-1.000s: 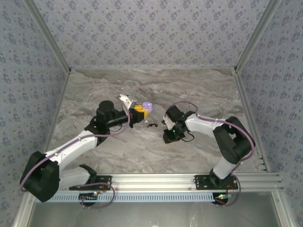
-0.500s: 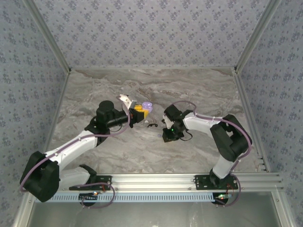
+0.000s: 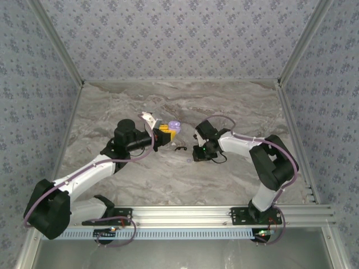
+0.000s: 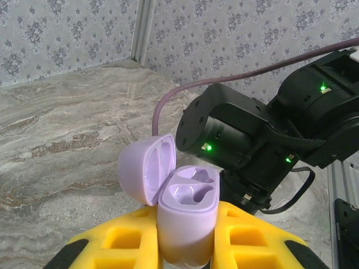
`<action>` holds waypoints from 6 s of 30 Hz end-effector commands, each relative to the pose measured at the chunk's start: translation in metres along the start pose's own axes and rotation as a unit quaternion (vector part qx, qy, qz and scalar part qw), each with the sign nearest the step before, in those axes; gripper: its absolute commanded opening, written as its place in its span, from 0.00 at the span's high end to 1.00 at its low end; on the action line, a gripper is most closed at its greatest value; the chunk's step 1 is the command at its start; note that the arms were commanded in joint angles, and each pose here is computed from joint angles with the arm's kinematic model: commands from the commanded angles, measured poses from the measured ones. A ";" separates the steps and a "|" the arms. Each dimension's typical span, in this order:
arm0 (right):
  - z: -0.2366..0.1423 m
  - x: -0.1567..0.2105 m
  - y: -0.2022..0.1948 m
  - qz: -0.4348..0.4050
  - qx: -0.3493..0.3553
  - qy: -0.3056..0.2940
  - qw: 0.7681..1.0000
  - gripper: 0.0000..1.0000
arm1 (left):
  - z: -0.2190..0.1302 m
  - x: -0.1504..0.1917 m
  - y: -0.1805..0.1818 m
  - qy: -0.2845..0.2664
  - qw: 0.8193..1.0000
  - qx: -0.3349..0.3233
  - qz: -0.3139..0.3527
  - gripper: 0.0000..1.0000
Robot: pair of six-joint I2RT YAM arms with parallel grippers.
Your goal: Insert the wireless bluetooth earbuds into the charging case
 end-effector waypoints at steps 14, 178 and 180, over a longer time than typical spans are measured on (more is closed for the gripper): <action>-0.043 -0.014 0.014 -0.065 -0.006 -0.037 0.997 0.70 | -0.001 -0.018 -0.002 -0.020 1.000 0.000 0.016 0.90; -0.225 -0.096 0.097 -0.060 -0.282 -0.234 0.928 0.76 | 0.071 0.010 0.006 -0.101 0.985 -0.084 -0.111 0.92; -0.236 -0.101 0.105 -0.069 -0.288 -0.247 0.923 0.76 | 0.073 0.007 0.006 -0.104 0.985 -0.083 -0.114 0.92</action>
Point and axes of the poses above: each hand's point on the last joint's axis, 136 mm out from that joint toward the fingers, its own z axis out along the fingers, its own y axis along the line the jaws close on, x = y × z, the point moved 1 cm from there along -z, back along the fingers, and after that the axes turned 14 degrees about z, right-handed, at the moved point
